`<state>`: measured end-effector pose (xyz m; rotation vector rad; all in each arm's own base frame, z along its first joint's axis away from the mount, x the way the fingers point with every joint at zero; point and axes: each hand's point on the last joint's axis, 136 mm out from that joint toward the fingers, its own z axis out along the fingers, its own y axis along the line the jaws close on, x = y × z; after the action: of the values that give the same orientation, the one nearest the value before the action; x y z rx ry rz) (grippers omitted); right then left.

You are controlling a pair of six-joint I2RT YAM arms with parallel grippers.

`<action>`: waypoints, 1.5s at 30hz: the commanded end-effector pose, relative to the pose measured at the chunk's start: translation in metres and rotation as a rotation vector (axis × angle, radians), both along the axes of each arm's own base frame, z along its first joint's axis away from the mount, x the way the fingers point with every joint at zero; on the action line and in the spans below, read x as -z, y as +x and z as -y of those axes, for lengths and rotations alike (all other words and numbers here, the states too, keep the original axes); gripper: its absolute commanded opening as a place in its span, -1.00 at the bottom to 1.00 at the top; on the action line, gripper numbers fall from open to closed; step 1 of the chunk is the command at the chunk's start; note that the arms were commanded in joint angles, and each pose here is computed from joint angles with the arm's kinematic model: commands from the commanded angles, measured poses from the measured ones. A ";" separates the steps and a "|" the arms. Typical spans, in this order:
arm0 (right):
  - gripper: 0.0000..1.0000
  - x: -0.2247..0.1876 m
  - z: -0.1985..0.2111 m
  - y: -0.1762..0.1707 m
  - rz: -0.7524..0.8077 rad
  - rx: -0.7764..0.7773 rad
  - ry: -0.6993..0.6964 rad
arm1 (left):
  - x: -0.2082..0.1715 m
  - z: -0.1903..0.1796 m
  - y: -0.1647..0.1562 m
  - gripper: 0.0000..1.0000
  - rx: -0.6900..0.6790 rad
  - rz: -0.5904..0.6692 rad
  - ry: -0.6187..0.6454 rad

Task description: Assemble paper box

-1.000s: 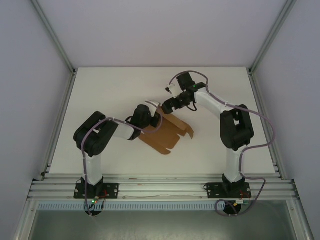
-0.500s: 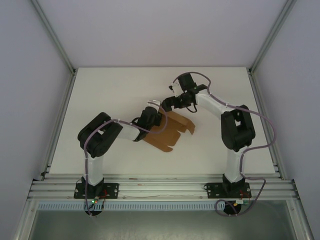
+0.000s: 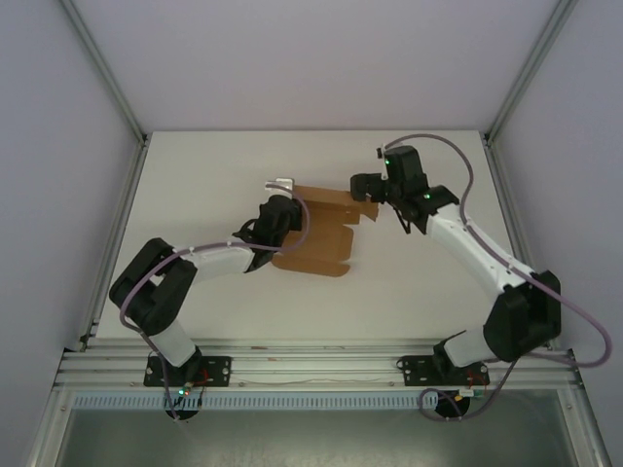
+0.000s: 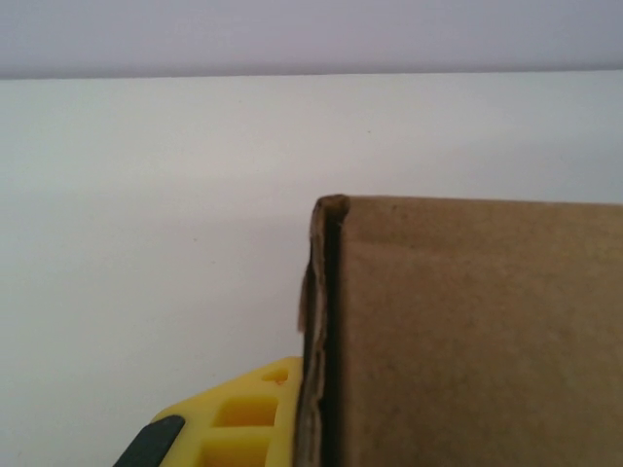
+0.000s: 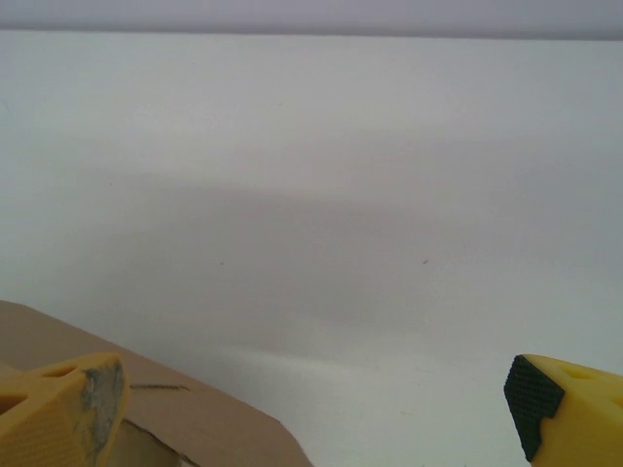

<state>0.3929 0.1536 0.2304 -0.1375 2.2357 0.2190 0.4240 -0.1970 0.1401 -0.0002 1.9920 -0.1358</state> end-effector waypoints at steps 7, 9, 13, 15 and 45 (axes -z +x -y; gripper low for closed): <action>0.99 0.033 -0.007 0.004 -0.039 -0.010 0.013 | 0.001 -0.013 -0.006 -1.00 -0.072 -0.070 -0.020; 0.99 0.041 -0.011 0.006 -0.061 -0.015 0.023 | 0.001 -0.012 -0.005 -1.00 -0.076 -0.081 -0.022; 0.99 0.049 -0.029 0.008 -0.068 -0.077 0.091 | 0.003 -0.011 -0.002 -1.00 -0.091 -0.113 -0.027; 0.99 0.049 -0.030 0.011 -0.036 -0.072 0.094 | 0.004 -0.012 -0.001 -1.00 -0.105 -0.130 -0.021; 0.99 0.066 -0.010 -0.002 -0.004 -0.050 0.019 | 0.013 0.000 -0.001 -1.00 -0.052 -0.186 -0.029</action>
<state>0.3870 0.1612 0.1720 -0.2149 2.2237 0.2447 0.4195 -0.1935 0.1259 -0.0700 2.1643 -0.1061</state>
